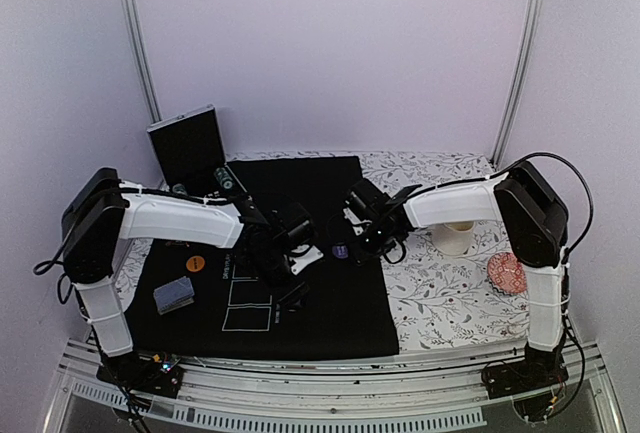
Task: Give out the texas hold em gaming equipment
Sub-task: Move the small blind button to the poker table mat, then place the dealer button on the poker table mat, then move the small blind button to the poker table mat.
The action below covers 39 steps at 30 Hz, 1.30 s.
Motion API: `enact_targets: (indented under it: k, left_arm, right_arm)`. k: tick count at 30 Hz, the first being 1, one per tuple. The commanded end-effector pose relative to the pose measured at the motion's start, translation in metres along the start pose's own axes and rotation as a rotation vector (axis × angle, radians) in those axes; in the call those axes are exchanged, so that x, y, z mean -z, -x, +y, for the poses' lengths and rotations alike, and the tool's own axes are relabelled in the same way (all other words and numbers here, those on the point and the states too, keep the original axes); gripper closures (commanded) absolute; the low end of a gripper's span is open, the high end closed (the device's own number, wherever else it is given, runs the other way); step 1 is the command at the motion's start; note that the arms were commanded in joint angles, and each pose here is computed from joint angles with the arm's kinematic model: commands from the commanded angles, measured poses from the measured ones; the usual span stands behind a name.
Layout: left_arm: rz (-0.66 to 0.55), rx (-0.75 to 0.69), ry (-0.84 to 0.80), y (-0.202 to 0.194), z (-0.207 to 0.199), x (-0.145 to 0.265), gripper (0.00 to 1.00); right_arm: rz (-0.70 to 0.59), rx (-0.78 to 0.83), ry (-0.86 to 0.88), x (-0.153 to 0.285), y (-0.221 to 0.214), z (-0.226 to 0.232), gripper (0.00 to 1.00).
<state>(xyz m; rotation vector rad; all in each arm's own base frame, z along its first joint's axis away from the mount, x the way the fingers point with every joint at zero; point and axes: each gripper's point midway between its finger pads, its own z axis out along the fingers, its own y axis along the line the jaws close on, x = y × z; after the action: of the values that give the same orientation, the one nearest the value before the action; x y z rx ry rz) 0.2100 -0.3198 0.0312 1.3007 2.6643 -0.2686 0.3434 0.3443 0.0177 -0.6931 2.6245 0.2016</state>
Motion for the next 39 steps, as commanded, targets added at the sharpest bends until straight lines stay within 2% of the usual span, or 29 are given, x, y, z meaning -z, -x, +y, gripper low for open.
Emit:
enact_targets:
  k: [1, 2, 7, 10, 14, 15, 16, 19, 20, 27, 34, 39]
  left_arm:
    - [-0.018, -0.061, -0.016, 0.012, -0.015, -0.015, 0.69]
    - [-0.012, -0.064, -0.019, 0.011, -0.016, -0.017, 0.65]
    - [-0.027, -0.086, -0.048, 0.012, -0.021, -0.010, 0.36]
    - [-0.080, -0.107, -0.072, 0.025, -0.025, 0.005, 0.28]
    - [-0.194, -0.108, -0.091, 0.063, -0.018, 0.029, 0.19]
    - [-0.222, -0.107, -0.102, 0.073, -0.016, 0.033, 0.12]
    - [-0.246, -0.105, -0.103, 0.083, -0.012, 0.034, 0.10]
    - [-0.283, -0.112, -0.081, 0.110, 0.002, 0.031, 0.10]
    - [-0.254, -0.115, -0.069, 0.114, 0.008, 0.012, 0.10]
    - [-0.237, -0.136, 0.027, 0.155, 0.036, -0.024, 0.12]
    - [-0.192, -0.072, 0.096, 0.167, 0.071, -0.050, 0.16]
    - [-0.158, -0.051, 0.070, 0.163, 0.073, -0.066, 0.23]
  right_arm:
    - [-0.030, -0.027, 0.017, 0.013, 0.004, -0.003, 0.56]
    - [-0.032, -0.027, 0.016, 0.013, 0.004, -0.003, 0.56]
    - [-0.044, -0.021, 0.026, 0.020, 0.008, -0.002, 0.56]
    - [-0.070, -0.023, 0.038, 0.033, 0.014, -0.001, 0.55]
    - [-0.117, -0.053, 0.030, 0.060, 0.021, -0.011, 0.53]
    - [-0.131, -0.067, 0.029, 0.068, 0.022, -0.014, 0.52]
    - [-0.140, -0.078, 0.025, 0.074, 0.022, -0.017, 0.51]
    - [-0.175, -0.111, -0.004, 0.097, 0.021, -0.031, 0.46]
    - [-0.182, -0.119, -0.015, 0.104, 0.020, -0.035, 0.44]
    - [-0.183, -0.180, -0.090, 0.128, -0.007, -0.064, 0.36]
    - [-0.196, -0.215, -0.090, 0.142, -0.024, -0.073, 0.34]
    - [-0.189, -0.222, -0.088, 0.143, -0.034, -0.074, 0.34]
